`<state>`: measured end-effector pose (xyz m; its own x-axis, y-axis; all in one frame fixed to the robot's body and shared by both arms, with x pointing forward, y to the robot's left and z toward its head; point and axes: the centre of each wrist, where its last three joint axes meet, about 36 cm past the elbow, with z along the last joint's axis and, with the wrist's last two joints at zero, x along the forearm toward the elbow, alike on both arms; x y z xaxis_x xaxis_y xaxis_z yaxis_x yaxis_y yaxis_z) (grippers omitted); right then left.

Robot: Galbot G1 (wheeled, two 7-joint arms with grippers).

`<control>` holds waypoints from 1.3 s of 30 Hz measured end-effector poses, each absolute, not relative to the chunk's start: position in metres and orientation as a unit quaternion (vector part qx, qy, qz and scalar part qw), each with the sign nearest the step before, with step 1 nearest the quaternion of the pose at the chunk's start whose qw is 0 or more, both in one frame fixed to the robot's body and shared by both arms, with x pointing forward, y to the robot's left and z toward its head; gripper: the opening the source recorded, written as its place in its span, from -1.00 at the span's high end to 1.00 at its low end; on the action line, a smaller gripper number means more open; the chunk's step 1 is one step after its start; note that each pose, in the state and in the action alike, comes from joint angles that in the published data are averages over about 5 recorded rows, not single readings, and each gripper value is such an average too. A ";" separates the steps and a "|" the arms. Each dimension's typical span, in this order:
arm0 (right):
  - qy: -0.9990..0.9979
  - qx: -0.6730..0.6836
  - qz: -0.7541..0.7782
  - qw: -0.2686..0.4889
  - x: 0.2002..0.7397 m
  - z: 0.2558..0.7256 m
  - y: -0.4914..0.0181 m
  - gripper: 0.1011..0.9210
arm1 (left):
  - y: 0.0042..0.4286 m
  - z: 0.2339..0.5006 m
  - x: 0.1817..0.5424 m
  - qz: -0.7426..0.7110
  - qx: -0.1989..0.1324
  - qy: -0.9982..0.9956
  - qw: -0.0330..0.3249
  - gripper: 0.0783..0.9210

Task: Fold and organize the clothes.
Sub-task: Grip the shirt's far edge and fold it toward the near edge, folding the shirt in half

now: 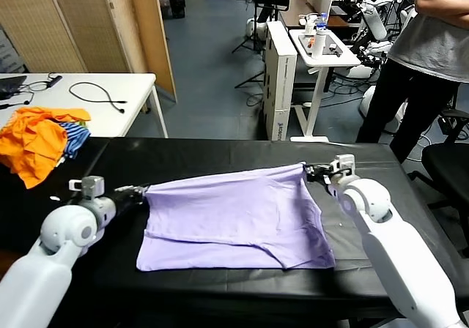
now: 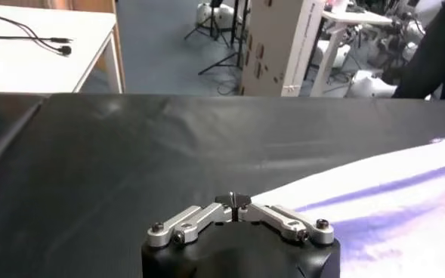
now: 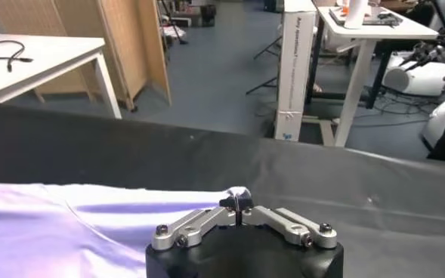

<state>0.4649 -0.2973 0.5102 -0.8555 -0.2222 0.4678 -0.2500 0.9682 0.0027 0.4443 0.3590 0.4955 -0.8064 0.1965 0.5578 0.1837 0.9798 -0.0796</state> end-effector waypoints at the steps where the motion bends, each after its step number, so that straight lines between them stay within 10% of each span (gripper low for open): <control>1: -0.963 0.124 0.033 0.238 0.457 0.512 -0.298 0.91 | 0.358 0.496 0.441 0.008 -0.102 -0.950 0.295 0.84; 39: -0.933 0.128 0.052 0.331 0.307 0.469 -0.285 0.91 | 0.333 0.470 0.370 -0.036 -0.118 -0.935 0.332 0.78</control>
<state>0.3070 -0.2849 0.4690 -0.7480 -0.2043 0.6314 -0.2735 0.9618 -0.0128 0.3696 0.3328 0.4704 -0.7514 0.1967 0.6299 0.2447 0.9695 -0.0108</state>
